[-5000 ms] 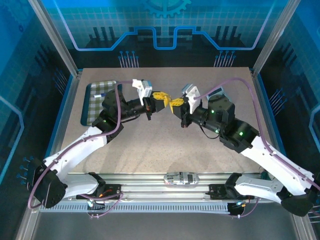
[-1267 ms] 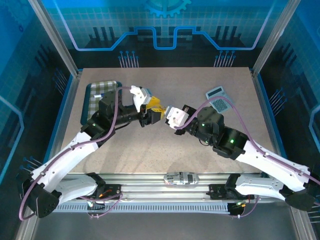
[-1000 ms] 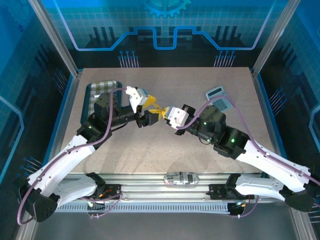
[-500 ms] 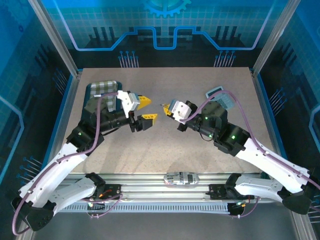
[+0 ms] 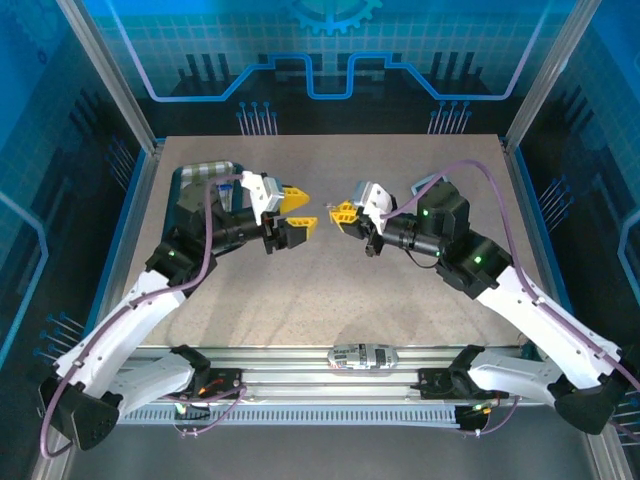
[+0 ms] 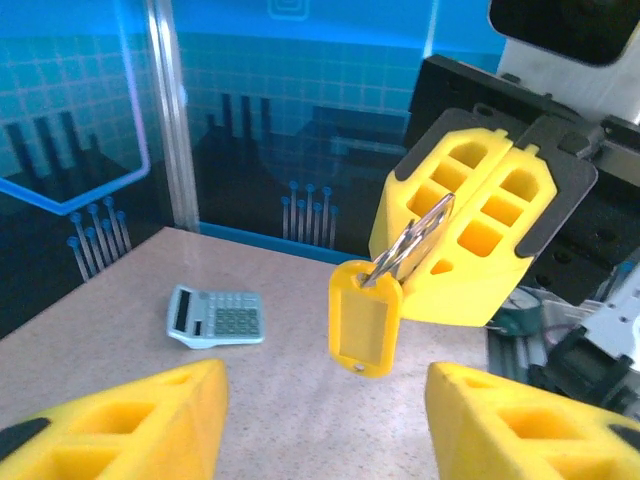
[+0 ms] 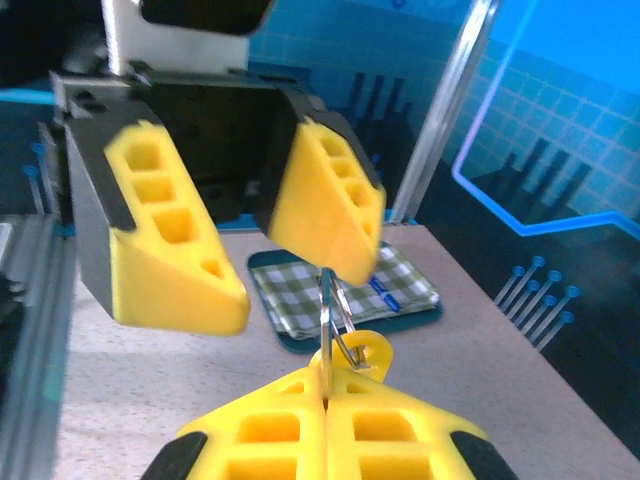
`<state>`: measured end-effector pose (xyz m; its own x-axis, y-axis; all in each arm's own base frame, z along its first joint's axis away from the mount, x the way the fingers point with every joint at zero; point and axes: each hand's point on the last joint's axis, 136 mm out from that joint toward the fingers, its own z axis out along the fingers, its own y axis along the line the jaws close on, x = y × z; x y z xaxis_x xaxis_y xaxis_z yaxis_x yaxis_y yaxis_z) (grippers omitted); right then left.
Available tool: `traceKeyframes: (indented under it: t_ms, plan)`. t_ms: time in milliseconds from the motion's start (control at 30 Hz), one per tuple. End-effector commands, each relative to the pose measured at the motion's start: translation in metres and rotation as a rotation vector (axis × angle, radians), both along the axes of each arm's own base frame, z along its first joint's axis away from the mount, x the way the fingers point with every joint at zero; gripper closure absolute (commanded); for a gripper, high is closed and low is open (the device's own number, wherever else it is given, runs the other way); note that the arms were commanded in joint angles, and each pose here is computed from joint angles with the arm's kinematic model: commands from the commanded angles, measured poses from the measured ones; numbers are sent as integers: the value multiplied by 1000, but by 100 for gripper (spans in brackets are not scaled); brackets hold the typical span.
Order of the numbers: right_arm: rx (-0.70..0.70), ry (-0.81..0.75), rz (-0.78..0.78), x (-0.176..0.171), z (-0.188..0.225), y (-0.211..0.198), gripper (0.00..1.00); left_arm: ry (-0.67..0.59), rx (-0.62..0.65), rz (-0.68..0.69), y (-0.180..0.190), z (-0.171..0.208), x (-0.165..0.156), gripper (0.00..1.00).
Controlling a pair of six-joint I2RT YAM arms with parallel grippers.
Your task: Remove the keys from the keyring
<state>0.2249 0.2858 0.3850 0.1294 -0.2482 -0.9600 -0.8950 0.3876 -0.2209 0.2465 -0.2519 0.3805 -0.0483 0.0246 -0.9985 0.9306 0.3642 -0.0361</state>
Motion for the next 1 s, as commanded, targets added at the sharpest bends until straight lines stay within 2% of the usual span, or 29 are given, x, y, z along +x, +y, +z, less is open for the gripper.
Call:
traceKeyframes:
  t_ms: [0, 133, 333, 400, 467, 767, 833, 967]
  plan:
    - [44, 69, 110, -16, 11, 5, 100, -90, -31, -112, -5, 21, -11, 38]
    - [75, 120, 173, -21, 14, 5, 100, -92, -52, -205, -9, 29, -16, 30]
    - [85, 159, 237, -29, 15, 8, 100, -42, -61, -335, -16, 36, -22, 30]
    - [90, 168, 252, -31, 16, 8, 100, -24, -62, -377, -17, 37, -27, 34]
    - [101, 168, 263, -33, 19, 8, 100, -10, -61, -393, -18, 38, -28, 42]
    - [134, 180, 266, -29, 28, 2, 100, -3, -43, -344, -7, 37, -34, 52]
    - [135, 186, 266, -29, 27, 2, 100, 4, -37, -334, -4, 34, -35, 60]
    - [135, 198, 273, -30, 26, 3, 100, 7, -42, -343, -4, 35, -37, 60]
